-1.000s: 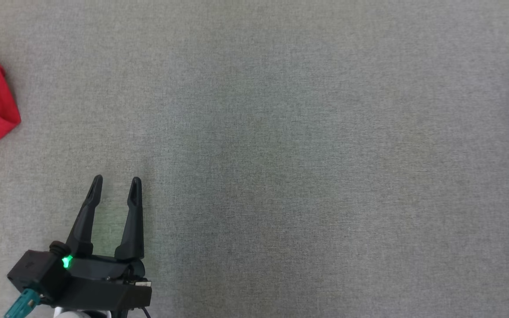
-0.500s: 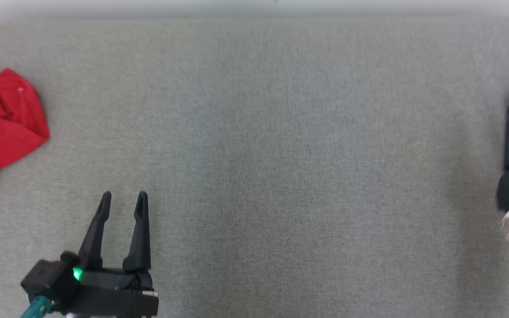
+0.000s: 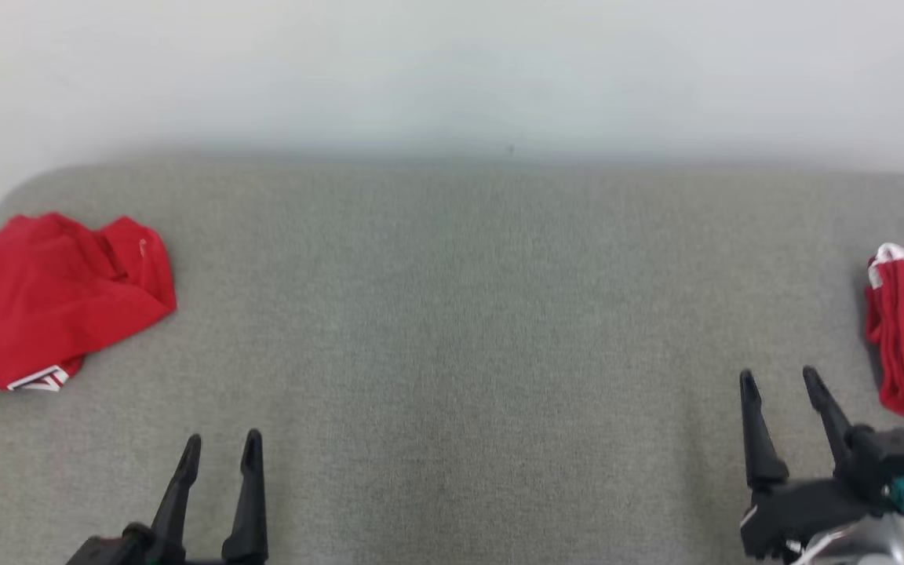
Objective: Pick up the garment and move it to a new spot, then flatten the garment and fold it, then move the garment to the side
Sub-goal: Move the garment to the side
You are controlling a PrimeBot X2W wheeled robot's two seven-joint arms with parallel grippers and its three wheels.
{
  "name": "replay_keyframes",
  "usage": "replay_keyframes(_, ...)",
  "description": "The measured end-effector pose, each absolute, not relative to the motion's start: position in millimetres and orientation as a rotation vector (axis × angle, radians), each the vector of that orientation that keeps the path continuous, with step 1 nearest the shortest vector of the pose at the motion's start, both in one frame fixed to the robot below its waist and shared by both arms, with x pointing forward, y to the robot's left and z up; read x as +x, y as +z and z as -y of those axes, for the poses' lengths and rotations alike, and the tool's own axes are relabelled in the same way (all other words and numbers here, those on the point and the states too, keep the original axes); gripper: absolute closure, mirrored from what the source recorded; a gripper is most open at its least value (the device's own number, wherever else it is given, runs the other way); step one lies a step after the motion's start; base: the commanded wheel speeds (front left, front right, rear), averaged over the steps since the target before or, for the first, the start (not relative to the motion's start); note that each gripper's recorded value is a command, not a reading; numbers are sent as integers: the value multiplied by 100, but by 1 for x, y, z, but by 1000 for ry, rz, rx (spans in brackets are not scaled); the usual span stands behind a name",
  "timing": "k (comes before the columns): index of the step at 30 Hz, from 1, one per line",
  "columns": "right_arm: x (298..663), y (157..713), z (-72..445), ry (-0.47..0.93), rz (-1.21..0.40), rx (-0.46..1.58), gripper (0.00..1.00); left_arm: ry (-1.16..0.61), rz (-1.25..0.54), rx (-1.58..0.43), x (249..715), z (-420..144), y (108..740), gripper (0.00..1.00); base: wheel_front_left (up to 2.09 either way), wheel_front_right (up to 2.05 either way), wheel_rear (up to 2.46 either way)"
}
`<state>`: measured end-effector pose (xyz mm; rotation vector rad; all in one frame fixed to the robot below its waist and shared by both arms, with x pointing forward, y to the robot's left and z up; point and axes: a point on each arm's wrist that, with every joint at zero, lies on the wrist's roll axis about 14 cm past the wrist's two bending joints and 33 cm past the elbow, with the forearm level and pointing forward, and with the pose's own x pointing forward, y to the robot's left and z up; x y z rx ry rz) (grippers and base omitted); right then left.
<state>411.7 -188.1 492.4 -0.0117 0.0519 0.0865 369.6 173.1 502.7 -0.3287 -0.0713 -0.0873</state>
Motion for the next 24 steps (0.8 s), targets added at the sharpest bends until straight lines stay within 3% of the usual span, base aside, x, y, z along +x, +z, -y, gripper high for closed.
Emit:
replay_keyframes(11, 371, 506, 175, 81, 5, 106, 0, -91, 97, -311, 341, -170, 510, 0, 0, 0, 0)
replay_keyframes(24, 358, 490, 166, 96, -40, 157, 0, -146, 88, -302, 347, -152, 510, 0, 0, 0, 0)
